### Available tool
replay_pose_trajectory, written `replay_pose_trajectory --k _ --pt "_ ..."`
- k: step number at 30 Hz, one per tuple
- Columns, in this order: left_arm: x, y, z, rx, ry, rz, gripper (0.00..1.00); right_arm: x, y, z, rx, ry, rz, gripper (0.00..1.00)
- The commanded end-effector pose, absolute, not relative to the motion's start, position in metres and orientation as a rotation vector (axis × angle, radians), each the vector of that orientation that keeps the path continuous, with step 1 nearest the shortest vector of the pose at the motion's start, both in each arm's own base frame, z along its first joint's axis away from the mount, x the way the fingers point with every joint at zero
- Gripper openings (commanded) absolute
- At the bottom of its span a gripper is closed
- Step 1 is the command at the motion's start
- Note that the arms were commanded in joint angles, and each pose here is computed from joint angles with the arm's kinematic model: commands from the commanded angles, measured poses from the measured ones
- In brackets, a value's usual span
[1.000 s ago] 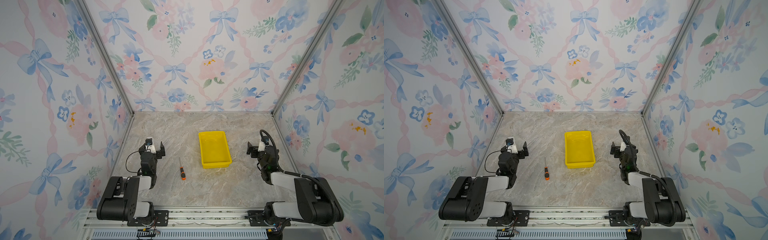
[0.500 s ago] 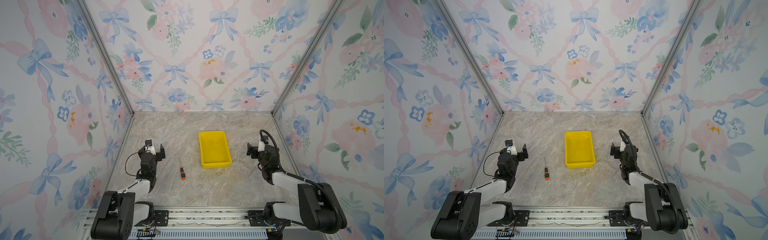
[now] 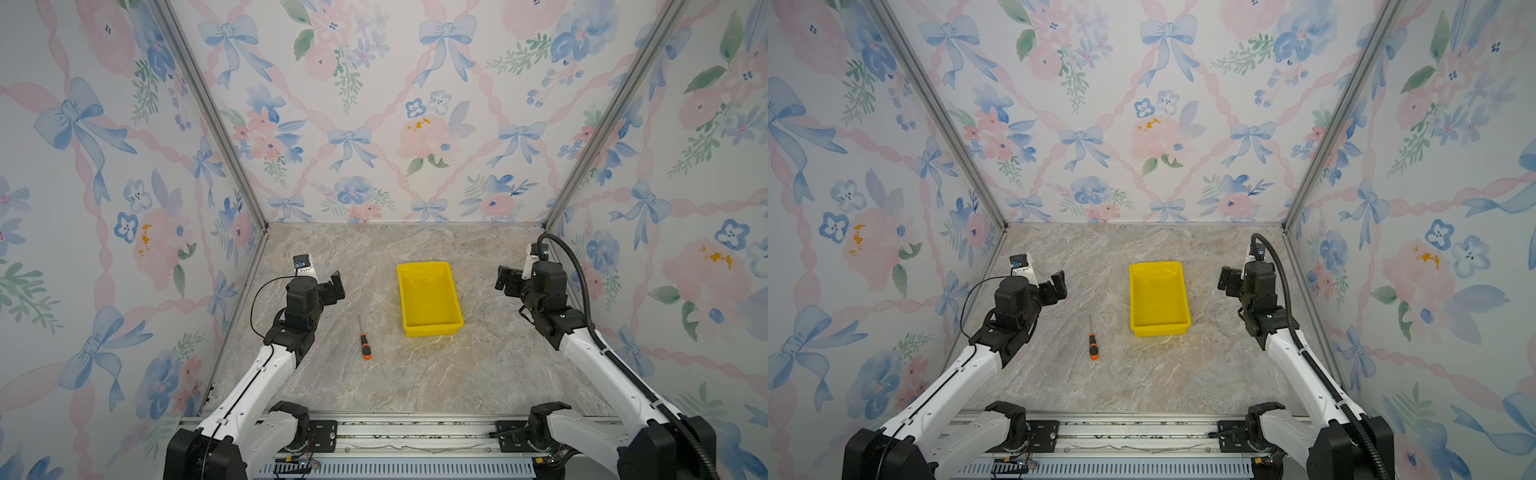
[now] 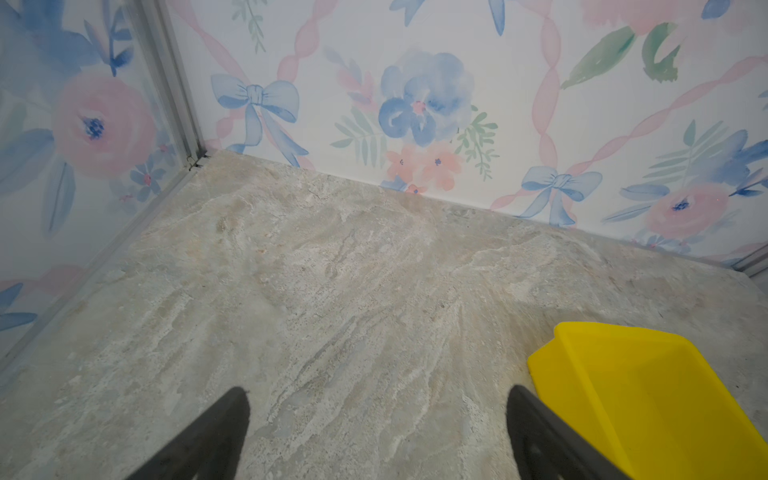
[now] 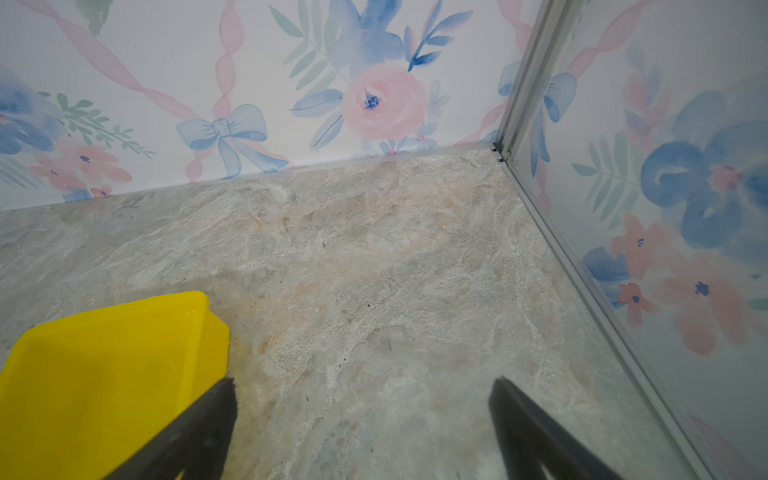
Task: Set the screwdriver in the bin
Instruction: 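Reach the left gripper over the screwdriver handle while the right arm nears the bin, then close the left gripper on the orange-and-black screwdriver handle and lift it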
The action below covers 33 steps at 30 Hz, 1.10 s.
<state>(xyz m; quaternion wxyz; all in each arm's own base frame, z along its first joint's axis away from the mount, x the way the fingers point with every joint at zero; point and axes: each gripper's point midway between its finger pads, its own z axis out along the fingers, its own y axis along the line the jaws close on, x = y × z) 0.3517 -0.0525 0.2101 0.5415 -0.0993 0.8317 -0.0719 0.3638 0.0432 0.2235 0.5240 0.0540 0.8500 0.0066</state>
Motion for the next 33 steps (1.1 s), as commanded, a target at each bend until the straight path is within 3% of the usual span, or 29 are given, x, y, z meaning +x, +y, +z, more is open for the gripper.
replay_pose_trajectory --k 1,12,17,22,33 --pt "0.328 -0.068 0.164 -0.339 2.237 -0.268 0.97 0.353 0.059 0.212 0.136 2.142 0.009 0.97" --pt "0.294 -0.133 0.130 -0.382 2.485 -0.438 0.97 0.362 0.145 0.218 -0.161 2.282 0.050 0.97" --pt "0.271 -0.136 0.106 -0.381 2.579 -0.335 0.86 0.357 0.170 0.210 -0.256 2.317 0.080 0.97" --pt "0.256 -0.140 0.085 -0.384 2.643 -0.294 0.84 0.356 0.179 0.201 -0.298 2.344 0.099 0.97" --pt "0.231 -0.147 0.039 -0.324 2.772 -0.143 0.66 0.354 0.188 0.198 -0.337 2.338 0.160 0.97"
